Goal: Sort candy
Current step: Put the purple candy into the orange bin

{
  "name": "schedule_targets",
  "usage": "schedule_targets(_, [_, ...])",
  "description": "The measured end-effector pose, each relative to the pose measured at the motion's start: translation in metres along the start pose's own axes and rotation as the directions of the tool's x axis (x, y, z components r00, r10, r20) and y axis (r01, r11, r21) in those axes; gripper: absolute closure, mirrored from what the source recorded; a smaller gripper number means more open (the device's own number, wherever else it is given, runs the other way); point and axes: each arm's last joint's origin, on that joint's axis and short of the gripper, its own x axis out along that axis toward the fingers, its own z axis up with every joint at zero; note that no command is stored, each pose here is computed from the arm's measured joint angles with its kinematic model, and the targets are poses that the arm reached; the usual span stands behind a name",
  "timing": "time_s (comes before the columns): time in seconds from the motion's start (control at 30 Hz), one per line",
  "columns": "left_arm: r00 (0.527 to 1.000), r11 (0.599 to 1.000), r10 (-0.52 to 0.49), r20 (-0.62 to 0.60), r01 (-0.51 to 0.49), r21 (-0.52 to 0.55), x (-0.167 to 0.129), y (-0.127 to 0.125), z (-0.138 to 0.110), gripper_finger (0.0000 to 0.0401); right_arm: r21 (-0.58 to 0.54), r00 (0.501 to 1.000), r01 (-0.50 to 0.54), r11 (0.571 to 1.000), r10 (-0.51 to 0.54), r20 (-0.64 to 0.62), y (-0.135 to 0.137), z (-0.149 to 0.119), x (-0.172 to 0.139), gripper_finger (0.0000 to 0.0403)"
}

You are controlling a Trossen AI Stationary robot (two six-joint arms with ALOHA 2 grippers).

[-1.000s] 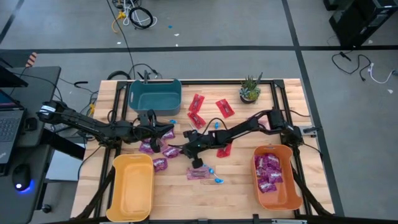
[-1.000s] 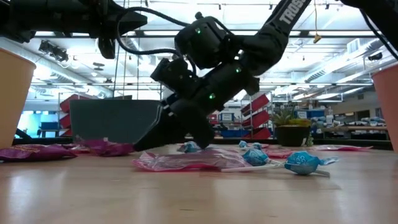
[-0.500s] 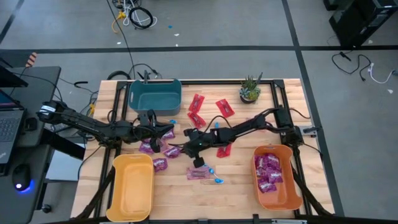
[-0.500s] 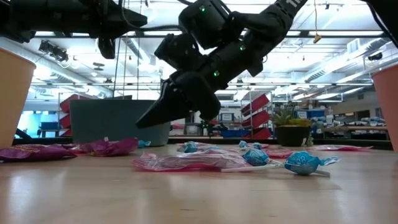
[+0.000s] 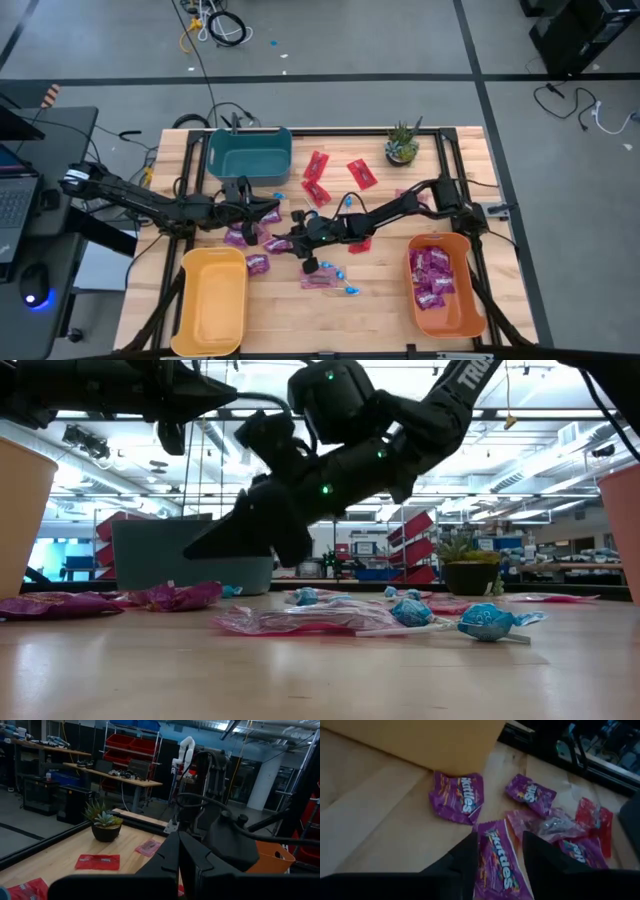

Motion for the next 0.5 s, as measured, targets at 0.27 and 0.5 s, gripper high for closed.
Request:
schedule_targets(0.27, [1.000, 1.000, 0.001, -0.002, -0.001, 0.003, 0.000, 0.000, 0.000, 0.0395, 0.091, 0.999, -0.016, 0.996, 0.020, -0.041, 0.003, -0.009, 0.004, 0.0235])
schedule_targets(0.5, [1.000, 1.000, 0.000, -0.002, 0.000, 0.003, 0.000, 0.000, 0.000, 0.0395, 0.128, 0.993, -0.030, 0.991, 0.044, -0.111, 0.005, -0.016, 0.003, 0.0234])
